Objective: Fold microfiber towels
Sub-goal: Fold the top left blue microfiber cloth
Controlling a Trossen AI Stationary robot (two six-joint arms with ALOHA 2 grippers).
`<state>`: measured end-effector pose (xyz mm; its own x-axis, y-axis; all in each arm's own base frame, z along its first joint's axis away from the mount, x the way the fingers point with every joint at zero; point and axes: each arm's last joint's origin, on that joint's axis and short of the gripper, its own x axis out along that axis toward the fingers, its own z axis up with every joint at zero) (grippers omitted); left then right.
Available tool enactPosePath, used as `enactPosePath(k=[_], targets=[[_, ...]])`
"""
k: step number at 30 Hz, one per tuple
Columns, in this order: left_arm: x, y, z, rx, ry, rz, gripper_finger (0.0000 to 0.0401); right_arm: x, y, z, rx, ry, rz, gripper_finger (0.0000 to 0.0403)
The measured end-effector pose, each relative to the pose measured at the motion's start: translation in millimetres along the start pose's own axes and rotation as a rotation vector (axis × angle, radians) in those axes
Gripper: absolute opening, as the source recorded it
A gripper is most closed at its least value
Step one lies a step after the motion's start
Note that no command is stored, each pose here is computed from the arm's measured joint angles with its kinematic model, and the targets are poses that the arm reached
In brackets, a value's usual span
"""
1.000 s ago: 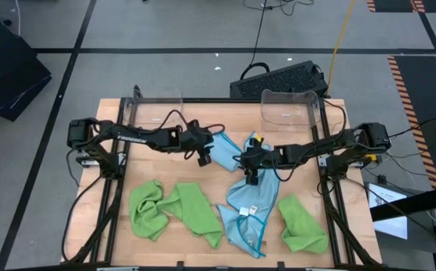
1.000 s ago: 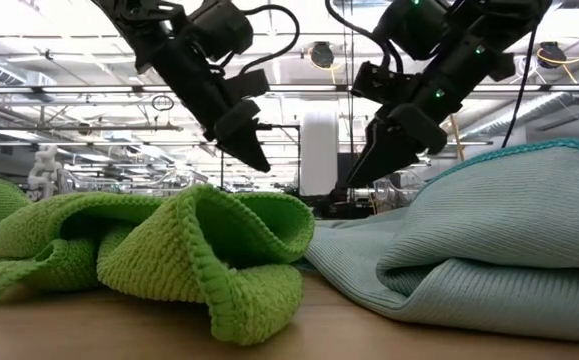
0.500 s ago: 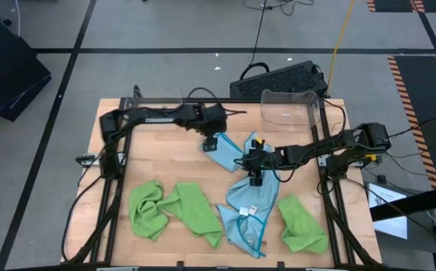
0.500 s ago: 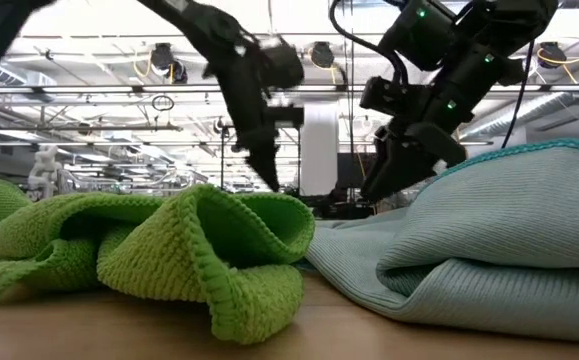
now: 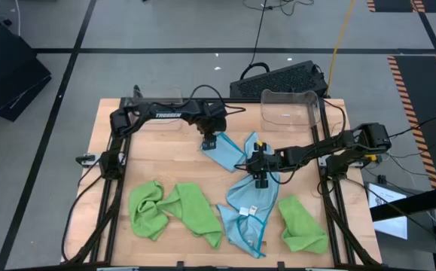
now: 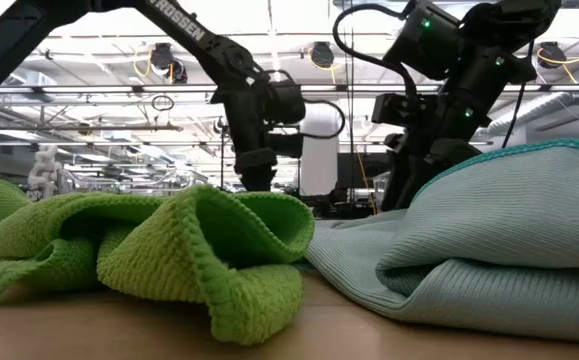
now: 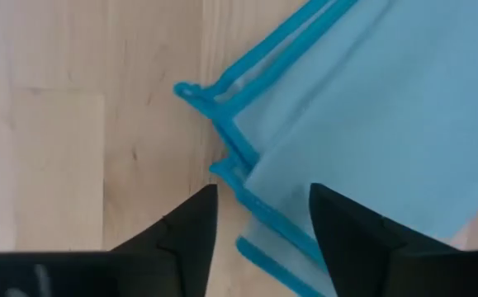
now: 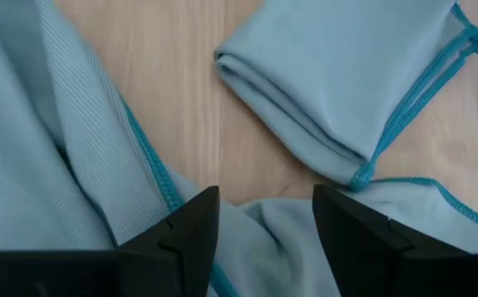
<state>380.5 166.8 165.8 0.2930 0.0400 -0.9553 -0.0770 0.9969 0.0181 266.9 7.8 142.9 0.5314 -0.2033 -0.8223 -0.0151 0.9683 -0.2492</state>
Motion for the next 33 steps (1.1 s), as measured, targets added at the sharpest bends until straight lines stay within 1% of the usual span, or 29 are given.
enactPosePath(k=[4, 7, 9, 12, 13, 17, 20, 24, 26, 29, 31, 33], targets=[[4.2, 4.1, -3.1, -0.007, 0.014, -0.021, 0.0163, 0.0, 0.0, 0.2, -0.001, -0.001, 0.000, 0.0187], [6.9, 3.3, -4.9, 0.010, 0.033, -0.032, 0.0136, 0.0, 0.0, 0.3, 0.000, -0.002, -0.001, 0.0187], [7.4, -0.2, -3.9, 0.046, 0.034, -0.037, 0.0103, 0.0, 0.0, 0.3, 0.002, -0.002, 0.000, 0.0187], [7.8, -6.8, -3.0, 0.085, 0.042, -0.054, 0.0029, 0.0, -0.1, 0.4, 0.019, -0.003, 0.000, 0.0187], [7.9, -8.9, -3.3, 0.090, 0.050, -0.063, 0.0016, 0.0, 0.0, 0.4, 0.026, -0.003, 0.000, 0.0187], [7.9, -23.1, -6.1, 0.102, 0.113, -0.106, 0.0007, -0.4, 1.7, 0.6, 0.037, -0.004, 0.004, 0.0187], [1.1, -44.4, -5.0, 0.133, 0.151, -0.122, 0.0005, -1.4, 6.0, 1.0, 0.026, -0.008, 0.014, 0.0187], [-19.8, -72.3, 7.8, 0.212, 0.071, -0.036, 0.0004, -2.5, 10.5, 2.2, 0.005, -0.020, 0.022, 0.0187], [-28.0, -80.4, 13.5, 0.232, 0.021, 0.010, 0.0004, -2.8, 11.6, 3.0, 0.001, -0.028, 0.024, 0.0187], [-35.3, -83.1, 18.4, 0.240, -0.036, 0.036, 0.0003, -2.9, 11.7, 3.7, 0.000, -0.035, 0.024, 0.0187], [-35.9, -79.9, 21.8, 0.235, -0.067, 0.068, 0.0003, -2.9, 11.7, 4.0, 0.001, -0.038, 0.023, 0.0187], [-34.7, -74.5, 21.9, 0.227, -0.067, 0.096, 0.0002, -2.9, 11.6, 4.2, -0.001, -0.040, 0.023, 0.0187]])
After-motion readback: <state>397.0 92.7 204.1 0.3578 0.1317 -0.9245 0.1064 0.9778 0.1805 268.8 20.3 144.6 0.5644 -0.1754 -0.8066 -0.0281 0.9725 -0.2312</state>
